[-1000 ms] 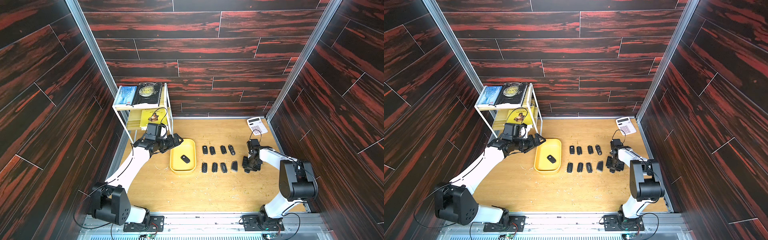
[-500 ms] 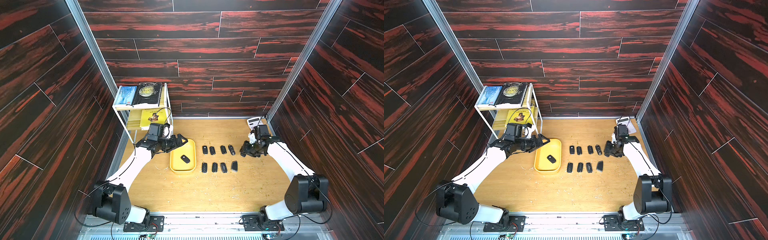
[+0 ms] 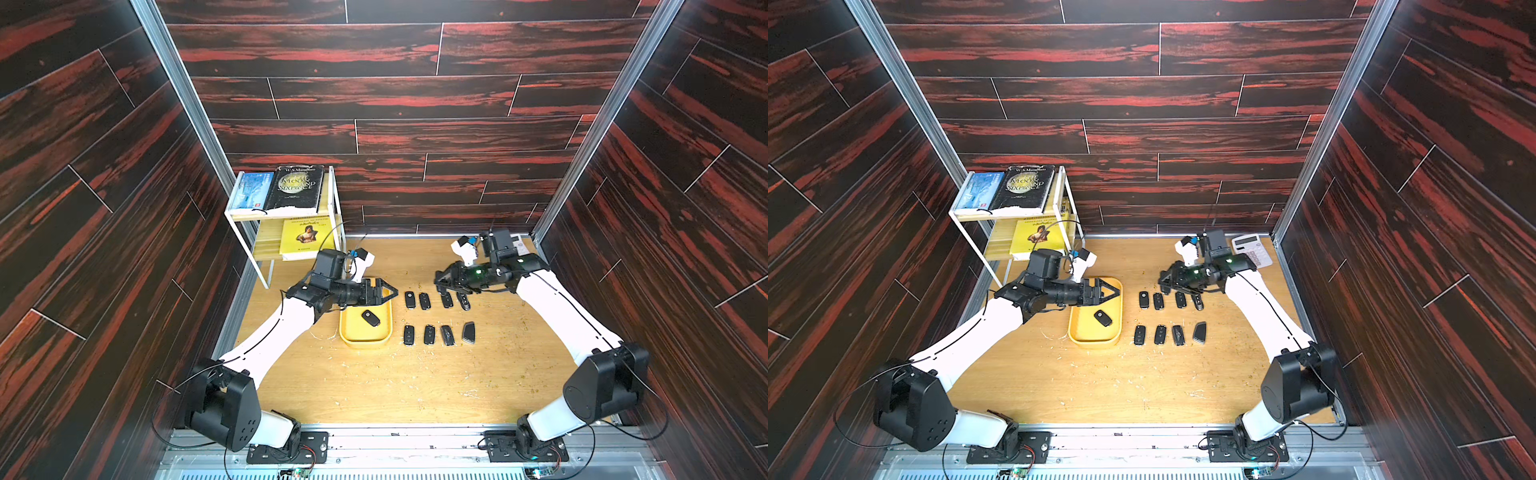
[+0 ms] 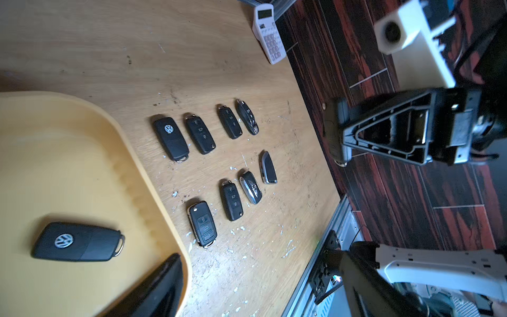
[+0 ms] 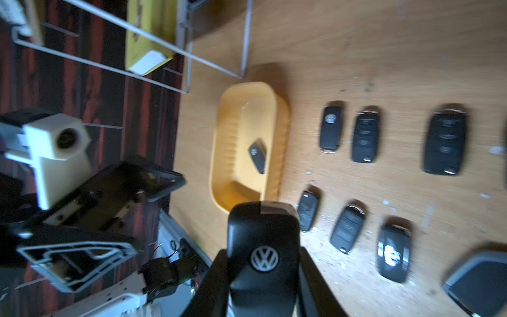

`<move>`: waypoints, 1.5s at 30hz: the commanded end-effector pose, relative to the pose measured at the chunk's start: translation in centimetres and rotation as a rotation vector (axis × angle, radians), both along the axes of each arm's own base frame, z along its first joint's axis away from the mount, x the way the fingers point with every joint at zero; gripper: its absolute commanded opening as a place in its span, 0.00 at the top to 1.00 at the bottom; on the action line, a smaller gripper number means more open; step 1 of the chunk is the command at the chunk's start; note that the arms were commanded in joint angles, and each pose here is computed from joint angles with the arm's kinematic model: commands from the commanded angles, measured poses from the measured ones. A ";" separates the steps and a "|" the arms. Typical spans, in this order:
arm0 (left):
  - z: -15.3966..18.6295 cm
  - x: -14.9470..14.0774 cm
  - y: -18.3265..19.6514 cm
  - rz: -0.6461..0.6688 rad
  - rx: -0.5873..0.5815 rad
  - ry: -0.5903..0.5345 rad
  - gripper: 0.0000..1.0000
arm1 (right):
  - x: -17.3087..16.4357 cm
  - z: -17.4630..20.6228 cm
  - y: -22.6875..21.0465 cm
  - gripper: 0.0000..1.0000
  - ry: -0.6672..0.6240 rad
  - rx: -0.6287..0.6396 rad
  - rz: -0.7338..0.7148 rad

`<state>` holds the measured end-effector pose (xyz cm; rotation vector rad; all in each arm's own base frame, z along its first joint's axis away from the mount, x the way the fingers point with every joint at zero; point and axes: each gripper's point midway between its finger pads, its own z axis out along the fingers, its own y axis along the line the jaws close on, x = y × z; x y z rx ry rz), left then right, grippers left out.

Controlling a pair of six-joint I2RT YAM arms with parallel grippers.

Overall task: Place the car key into the storage box
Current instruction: Pick up the car key from the center of the board.

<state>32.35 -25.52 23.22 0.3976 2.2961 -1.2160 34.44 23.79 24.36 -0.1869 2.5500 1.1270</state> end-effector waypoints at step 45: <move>7.0 -10.4 0.9 -0.349 0.343 -0.701 0.00 | -9.8 11.6 8.8 0.64 0.041 0.589 0.498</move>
